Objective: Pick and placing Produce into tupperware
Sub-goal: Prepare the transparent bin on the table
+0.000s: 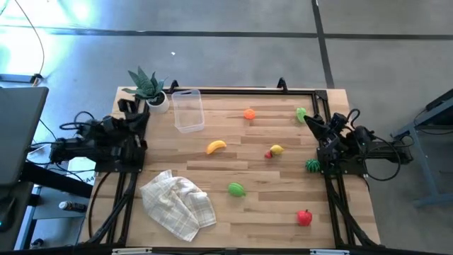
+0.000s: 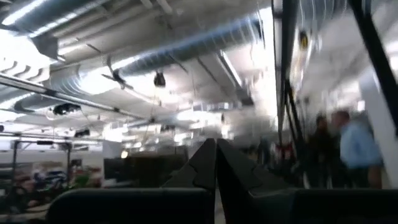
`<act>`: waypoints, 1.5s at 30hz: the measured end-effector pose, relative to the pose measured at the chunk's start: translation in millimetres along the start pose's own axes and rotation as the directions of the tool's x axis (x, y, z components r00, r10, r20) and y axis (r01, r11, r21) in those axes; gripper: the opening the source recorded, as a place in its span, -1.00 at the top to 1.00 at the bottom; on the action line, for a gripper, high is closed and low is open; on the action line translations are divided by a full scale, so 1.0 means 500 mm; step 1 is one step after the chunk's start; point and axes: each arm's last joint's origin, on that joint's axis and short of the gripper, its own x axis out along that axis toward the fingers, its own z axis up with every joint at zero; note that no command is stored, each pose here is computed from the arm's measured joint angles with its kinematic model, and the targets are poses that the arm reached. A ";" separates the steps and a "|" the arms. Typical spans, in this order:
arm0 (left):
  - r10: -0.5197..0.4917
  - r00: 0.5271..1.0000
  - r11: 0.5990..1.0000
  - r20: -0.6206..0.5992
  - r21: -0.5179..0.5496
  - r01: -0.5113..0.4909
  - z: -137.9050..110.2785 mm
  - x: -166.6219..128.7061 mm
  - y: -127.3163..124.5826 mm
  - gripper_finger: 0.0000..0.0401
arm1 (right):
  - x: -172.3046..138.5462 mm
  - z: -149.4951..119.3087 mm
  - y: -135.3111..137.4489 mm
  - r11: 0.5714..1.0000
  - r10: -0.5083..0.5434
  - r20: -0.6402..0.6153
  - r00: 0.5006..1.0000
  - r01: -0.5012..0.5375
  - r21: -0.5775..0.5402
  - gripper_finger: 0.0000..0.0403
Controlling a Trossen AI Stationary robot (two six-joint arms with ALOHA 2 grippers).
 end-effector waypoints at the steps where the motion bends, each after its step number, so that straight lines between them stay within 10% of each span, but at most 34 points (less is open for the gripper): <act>1: -0.006 0.999 1.000 -0.046 0.024 0.007 0.011 0.010 0.002 0.99 | 0.000 -0.002 -0.001 1.000 -0.010 -0.006 1.000 0.010 0.007 0.38; 7: 0.051 0.897 0.988 -0.438 0.150 0.018 0.044 0.088 0.004 0.99 | 0.000 -0.006 -0.005 0.998 -0.033 -0.022 0.999 0.034 0.043 0.38; 18: 0.150 0.469 0.985 -0.870 0.171 0.002 -0.044 0.250 0.052 0.99 | 0.000 -0.005 -0.004 0.998 -0.032 -0.019 0.999 0.033 0.052 0.38; 26: 0.171 0.193 0.985 -0.966 0.163 -0.056 -0.151 0.356 0.185 0.99 | 0.000 -0.006 -0.004 0.997 -0.019 -0.029 0.999 0.021 0.071 0.38; 35: 0.034 -0.290 0.999 -0.956 0.044 -0.027 -0.302 0.432 0.261 0.99 | -0.001 -0.014 -0.007 0.997 -0.026 -0.076 0.997 0.032 0.073 0.38; 45: -0.128 -0.476 0.992 -0.870 -0.114 -0.057 -0.431 0.410 0.250 0.99 | -0.001 -0.021 -0.012 0.993 -0.047 -0.114 0.992 0.058 0.099 0.38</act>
